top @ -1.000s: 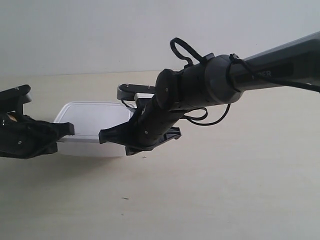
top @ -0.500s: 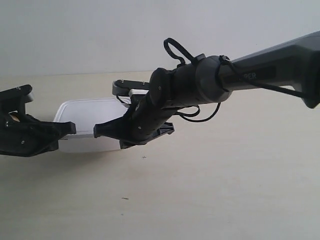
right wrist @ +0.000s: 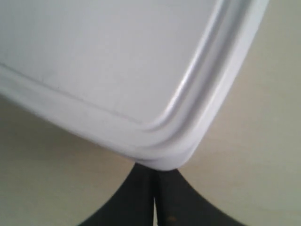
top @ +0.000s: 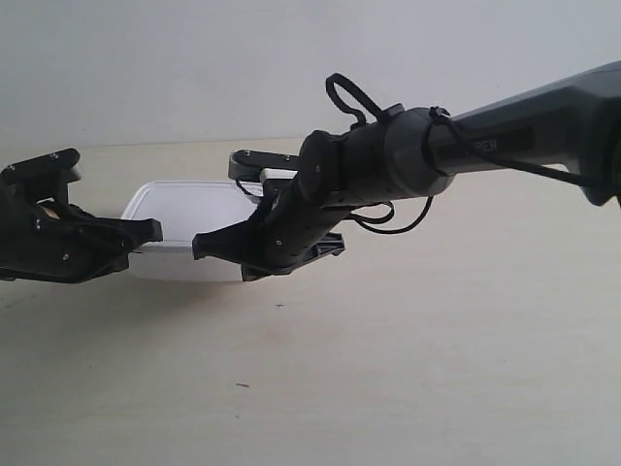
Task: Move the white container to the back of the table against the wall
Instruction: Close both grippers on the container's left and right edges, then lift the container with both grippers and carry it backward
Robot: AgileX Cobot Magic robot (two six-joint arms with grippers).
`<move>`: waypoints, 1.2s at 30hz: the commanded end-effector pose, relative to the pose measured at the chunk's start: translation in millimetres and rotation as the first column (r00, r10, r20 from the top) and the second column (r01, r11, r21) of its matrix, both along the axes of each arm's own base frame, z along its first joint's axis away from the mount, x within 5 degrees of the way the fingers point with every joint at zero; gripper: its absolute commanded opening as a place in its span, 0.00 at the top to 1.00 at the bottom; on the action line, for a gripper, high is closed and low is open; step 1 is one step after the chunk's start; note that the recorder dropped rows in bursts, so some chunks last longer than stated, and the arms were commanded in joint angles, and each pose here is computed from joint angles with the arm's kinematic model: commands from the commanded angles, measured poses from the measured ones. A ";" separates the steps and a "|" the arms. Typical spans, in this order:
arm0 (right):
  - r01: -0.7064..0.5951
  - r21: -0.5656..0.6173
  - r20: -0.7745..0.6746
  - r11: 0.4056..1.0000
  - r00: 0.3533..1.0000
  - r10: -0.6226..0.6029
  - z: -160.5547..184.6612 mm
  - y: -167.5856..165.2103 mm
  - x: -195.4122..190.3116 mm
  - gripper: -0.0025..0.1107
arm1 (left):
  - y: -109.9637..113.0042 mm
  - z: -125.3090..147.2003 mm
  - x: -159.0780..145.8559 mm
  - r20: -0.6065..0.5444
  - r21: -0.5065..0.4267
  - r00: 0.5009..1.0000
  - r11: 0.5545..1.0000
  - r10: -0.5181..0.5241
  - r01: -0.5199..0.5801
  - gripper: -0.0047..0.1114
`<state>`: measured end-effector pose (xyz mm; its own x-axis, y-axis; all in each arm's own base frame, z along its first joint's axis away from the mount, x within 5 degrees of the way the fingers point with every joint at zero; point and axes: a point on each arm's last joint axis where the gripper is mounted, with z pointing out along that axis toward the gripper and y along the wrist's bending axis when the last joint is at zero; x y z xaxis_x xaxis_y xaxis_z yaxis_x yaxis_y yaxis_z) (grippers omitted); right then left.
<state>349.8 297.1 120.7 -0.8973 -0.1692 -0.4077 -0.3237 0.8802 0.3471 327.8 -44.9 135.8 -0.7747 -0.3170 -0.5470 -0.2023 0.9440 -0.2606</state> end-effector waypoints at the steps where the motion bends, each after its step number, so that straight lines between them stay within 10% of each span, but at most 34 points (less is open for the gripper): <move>1: 0.017 0.007 0.048 1.000 0.999 -0.018 3.2 -6.1 10.2 0.98 | -3.4 1.4 6.0 0.014 -0.005 1.000 1.000 -0.003 0.003 0.96; 36: 0.007 -0.002 0.157 1.000 0.988 -0.007 6.8 -11.7 53.6 0.98 | -36.4 -13.6 58.7 0.099 0.028 0.991 0.996 -0.090 0.088 0.96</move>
